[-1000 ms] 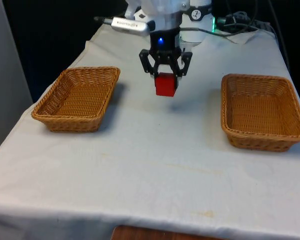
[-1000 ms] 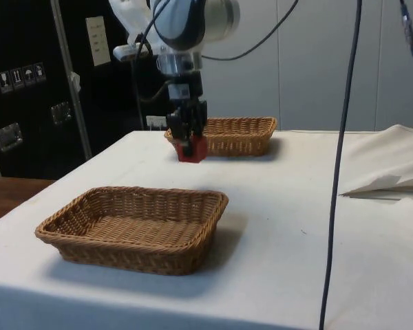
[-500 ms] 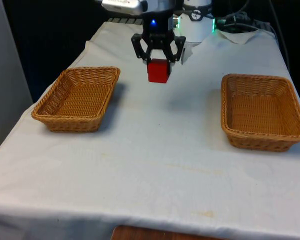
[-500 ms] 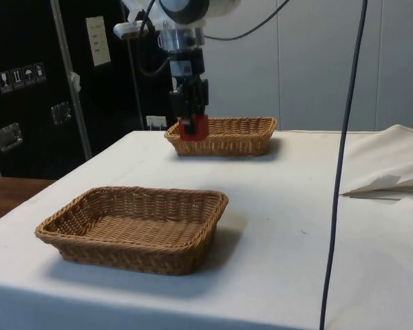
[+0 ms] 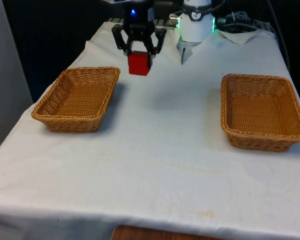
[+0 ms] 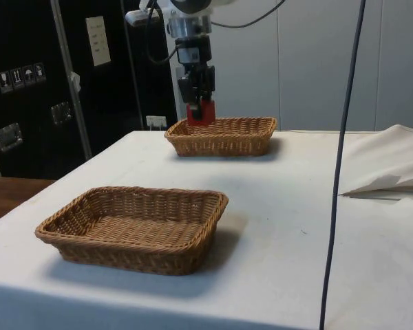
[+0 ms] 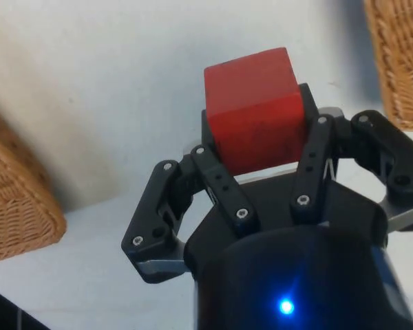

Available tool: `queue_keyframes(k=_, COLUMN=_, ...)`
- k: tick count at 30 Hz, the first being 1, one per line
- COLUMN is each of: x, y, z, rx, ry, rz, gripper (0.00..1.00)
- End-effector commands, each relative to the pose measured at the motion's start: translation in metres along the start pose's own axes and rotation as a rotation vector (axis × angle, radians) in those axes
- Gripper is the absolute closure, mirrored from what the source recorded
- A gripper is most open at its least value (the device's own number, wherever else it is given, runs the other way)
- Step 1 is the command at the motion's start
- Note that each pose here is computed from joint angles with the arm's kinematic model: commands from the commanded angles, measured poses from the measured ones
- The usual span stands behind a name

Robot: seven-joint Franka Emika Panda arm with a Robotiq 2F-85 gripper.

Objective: Pick up the red cube and place it into the right basket.

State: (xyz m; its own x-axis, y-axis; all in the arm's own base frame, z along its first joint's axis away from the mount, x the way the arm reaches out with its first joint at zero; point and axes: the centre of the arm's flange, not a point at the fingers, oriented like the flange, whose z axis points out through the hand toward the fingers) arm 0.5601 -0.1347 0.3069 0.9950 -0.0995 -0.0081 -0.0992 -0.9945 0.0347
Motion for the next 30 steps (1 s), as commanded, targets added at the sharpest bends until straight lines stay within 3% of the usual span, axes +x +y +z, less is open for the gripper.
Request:
queue_keyframes(k=1, x=0.001, y=0.004, z=0.001, rx=0.003, ry=-0.006, rz=-0.001, gripper=0.97)
queue_keyframes(k=7, x=0.002, y=0.023, z=0.002, rx=-0.009, ry=0.000, rz=0.002, gripper=0.97)
queue_keyframes(k=15, x=0.002, y=0.051, z=0.008, rx=0.013, ry=-0.008, rz=0.002, gripper=0.97)
queue_keyframes(k=16, x=0.001, y=0.049, z=0.008, rx=0.000, ry=-0.003, rz=0.004, gripper=0.97)
queue_keyframes(k=17, x=0.001, y=0.055, z=0.009, rx=0.015, ry=-0.009, rz=0.003, gripper=0.97)
queue_keyframes(k=23, x=0.001, y=0.076, z=0.015, rx=0.026, ry=-0.009, rz=0.006, gripper=0.97)
queue_keyframes(k=25, x=0.001, y=0.076, z=0.016, rx=0.015, ry=-0.004, rz=0.006, gripper=0.97)
queue_keyframes(k=26, x=0.001, y=0.083, z=0.017, rx=0.026, ry=-0.008, rz=0.005, gripper=0.97)
queue_keyframes(k=30, x=0.000, y=0.099, z=0.023, rx=0.026, ry=-0.008, rz=0.007, gripper=0.97)
